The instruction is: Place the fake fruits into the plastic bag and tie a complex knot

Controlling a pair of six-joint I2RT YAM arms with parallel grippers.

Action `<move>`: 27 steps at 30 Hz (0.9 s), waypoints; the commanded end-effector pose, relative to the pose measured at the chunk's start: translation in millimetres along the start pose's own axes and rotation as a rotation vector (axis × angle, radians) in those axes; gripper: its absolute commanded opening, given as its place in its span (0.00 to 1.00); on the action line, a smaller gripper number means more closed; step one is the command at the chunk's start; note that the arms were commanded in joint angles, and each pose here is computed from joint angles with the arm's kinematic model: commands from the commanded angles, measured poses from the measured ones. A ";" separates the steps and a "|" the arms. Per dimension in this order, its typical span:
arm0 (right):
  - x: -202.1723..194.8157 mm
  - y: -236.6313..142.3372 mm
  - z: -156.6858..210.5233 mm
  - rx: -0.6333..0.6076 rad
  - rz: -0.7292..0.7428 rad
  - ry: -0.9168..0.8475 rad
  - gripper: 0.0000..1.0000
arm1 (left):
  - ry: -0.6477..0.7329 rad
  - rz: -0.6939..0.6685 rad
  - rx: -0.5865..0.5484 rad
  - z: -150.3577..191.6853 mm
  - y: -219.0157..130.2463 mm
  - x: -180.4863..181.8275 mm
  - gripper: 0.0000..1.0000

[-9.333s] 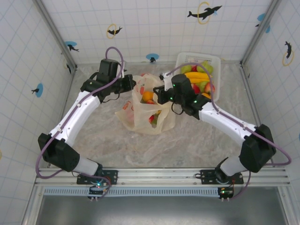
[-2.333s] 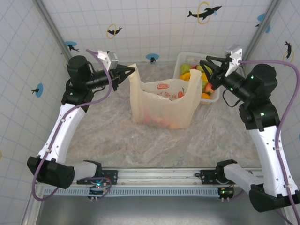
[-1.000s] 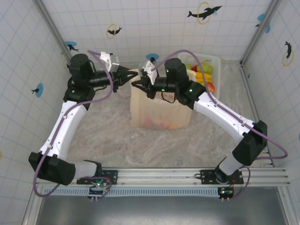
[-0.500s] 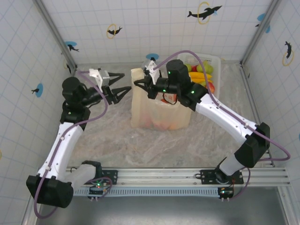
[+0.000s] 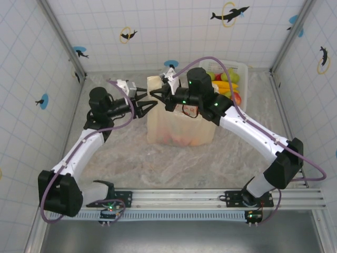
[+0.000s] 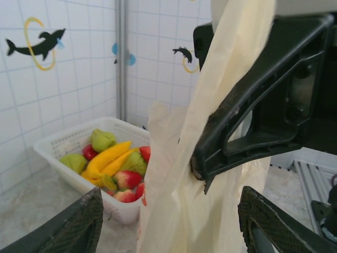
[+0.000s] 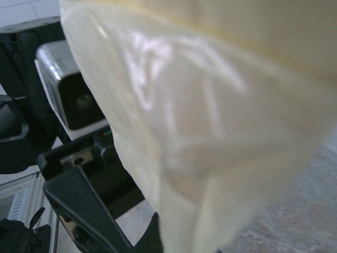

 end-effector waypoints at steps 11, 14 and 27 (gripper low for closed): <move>14.1 -18.1 -51.3 -0.204 -0.026 -0.071 0.10 | 0.011 0.105 -0.009 5.3 10.7 -3.2 0.04; 14.4 -20.1 -59.8 -0.219 -0.030 -0.085 0.10 | 0.006 0.106 -0.006 7.9 10.3 -3.9 0.00; 16.8 -44.3 -97.1 -0.303 -0.015 -0.160 0.11 | 0.002 0.109 0.004 10.8 10.8 -3.4 0.00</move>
Point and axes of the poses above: each hand's point on the last joint's axis, 136 mm out from that joint toward the fingers, its own y axis out along the fingers, its own x axis along the line the jaws close on, z = x × y, the point moved 9 cm from there along -y, back along the fingers
